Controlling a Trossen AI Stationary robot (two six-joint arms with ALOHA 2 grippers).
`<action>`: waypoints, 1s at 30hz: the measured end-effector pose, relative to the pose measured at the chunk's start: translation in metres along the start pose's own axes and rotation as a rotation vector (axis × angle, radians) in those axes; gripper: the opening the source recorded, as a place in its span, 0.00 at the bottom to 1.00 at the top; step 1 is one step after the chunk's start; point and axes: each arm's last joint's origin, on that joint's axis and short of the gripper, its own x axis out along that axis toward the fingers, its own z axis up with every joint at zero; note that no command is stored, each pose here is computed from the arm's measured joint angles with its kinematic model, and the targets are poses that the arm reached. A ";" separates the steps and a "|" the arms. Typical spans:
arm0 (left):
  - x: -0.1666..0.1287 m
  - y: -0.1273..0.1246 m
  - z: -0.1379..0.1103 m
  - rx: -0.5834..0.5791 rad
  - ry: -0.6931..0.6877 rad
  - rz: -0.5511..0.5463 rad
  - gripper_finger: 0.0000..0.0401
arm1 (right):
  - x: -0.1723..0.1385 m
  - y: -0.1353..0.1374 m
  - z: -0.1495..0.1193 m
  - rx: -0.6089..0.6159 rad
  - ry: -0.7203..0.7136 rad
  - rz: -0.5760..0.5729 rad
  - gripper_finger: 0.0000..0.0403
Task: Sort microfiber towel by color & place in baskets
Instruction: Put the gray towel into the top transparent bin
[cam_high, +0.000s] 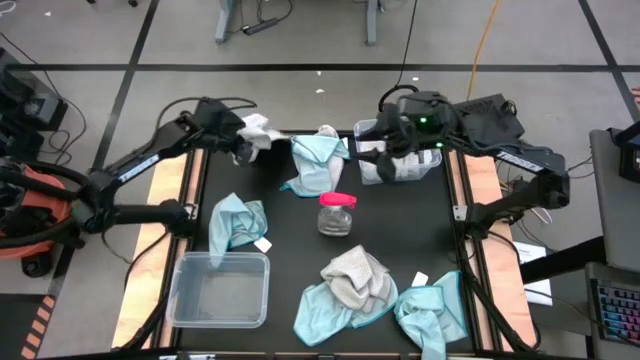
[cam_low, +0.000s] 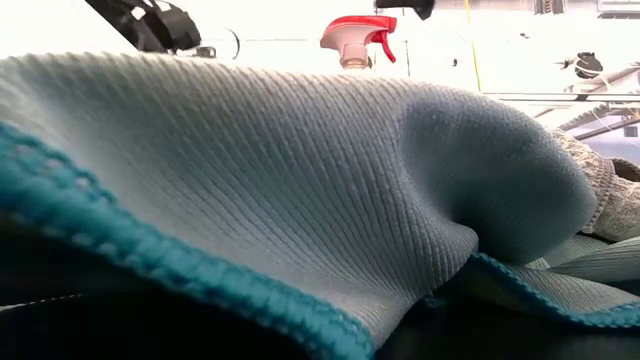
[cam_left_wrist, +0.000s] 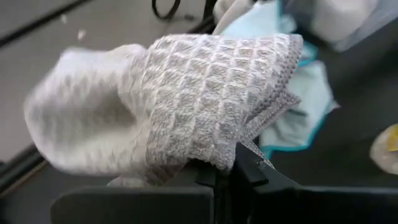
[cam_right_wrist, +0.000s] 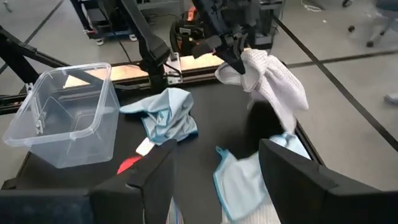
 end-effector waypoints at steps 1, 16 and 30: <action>-0.006 -0.003 0.000 0.010 -0.021 -0.005 0.03 | 0.007 0.000 0.001 -0.007 -0.007 0.005 0.54; -0.054 -0.039 -0.006 0.109 -0.219 -0.162 0.03 | 0.094 -0.001 0.005 -0.040 -0.147 0.057 0.64; -0.066 -0.068 0.007 0.214 -0.410 -0.396 0.03 | 0.156 0.002 -0.015 0.035 -0.135 0.073 0.88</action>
